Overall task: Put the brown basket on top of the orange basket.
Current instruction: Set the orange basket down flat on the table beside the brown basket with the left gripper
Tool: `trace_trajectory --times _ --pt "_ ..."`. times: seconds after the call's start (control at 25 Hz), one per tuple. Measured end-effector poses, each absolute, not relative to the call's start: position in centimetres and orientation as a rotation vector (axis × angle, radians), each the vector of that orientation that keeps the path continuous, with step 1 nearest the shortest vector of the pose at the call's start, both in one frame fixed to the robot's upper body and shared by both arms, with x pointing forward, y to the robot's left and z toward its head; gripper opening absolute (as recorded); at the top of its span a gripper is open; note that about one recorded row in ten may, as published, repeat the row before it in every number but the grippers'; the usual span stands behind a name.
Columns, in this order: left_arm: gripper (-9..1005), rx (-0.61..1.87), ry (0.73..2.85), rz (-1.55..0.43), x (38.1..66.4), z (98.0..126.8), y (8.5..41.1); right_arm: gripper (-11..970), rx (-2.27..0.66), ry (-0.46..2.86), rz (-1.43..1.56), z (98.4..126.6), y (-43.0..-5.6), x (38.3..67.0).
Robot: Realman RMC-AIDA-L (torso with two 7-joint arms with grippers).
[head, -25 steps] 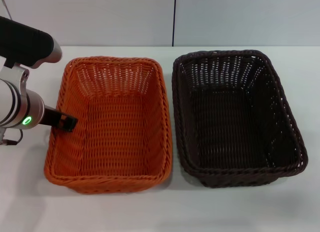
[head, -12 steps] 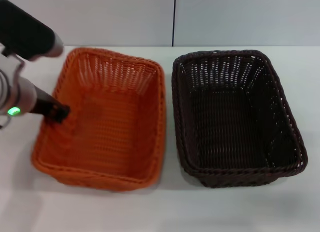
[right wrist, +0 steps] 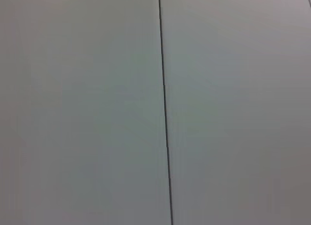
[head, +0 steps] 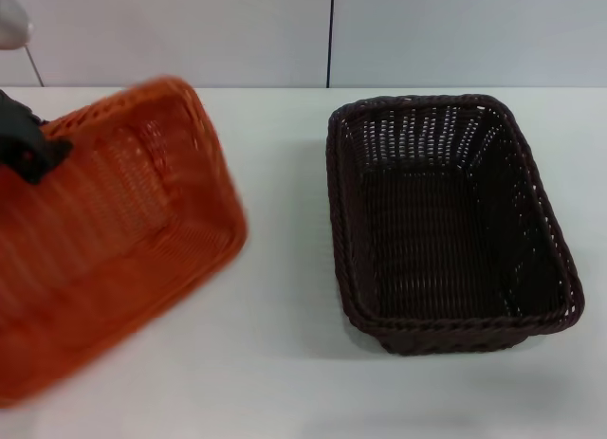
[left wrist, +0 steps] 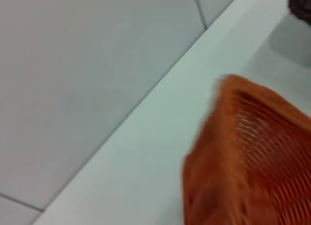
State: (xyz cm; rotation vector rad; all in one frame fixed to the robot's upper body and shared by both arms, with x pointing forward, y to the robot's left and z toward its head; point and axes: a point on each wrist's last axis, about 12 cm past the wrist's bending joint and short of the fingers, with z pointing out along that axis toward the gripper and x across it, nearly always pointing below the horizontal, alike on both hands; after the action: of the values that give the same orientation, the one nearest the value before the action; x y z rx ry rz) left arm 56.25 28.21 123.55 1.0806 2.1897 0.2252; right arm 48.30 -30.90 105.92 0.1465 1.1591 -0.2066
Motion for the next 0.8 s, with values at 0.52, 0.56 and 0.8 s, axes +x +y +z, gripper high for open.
trace_trajectory --times 0.52,0.56,0.8 --pt "181 1.339 2.035 0.308 53.9 126.6 27.2 691 0.145 1.14 -0.146 106.4 -29.4 48.5" --pt "179 1.339 2.035 0.308 53.9 126.6 27.2 691 0.145 1.14 -0.146 106.4 -29.4 48.5" --pt "166 1.632 1.843 0.253 53.1 126.3 25.1 691 0.141 1.131 -0.142 106.4 -29.3 48.2"
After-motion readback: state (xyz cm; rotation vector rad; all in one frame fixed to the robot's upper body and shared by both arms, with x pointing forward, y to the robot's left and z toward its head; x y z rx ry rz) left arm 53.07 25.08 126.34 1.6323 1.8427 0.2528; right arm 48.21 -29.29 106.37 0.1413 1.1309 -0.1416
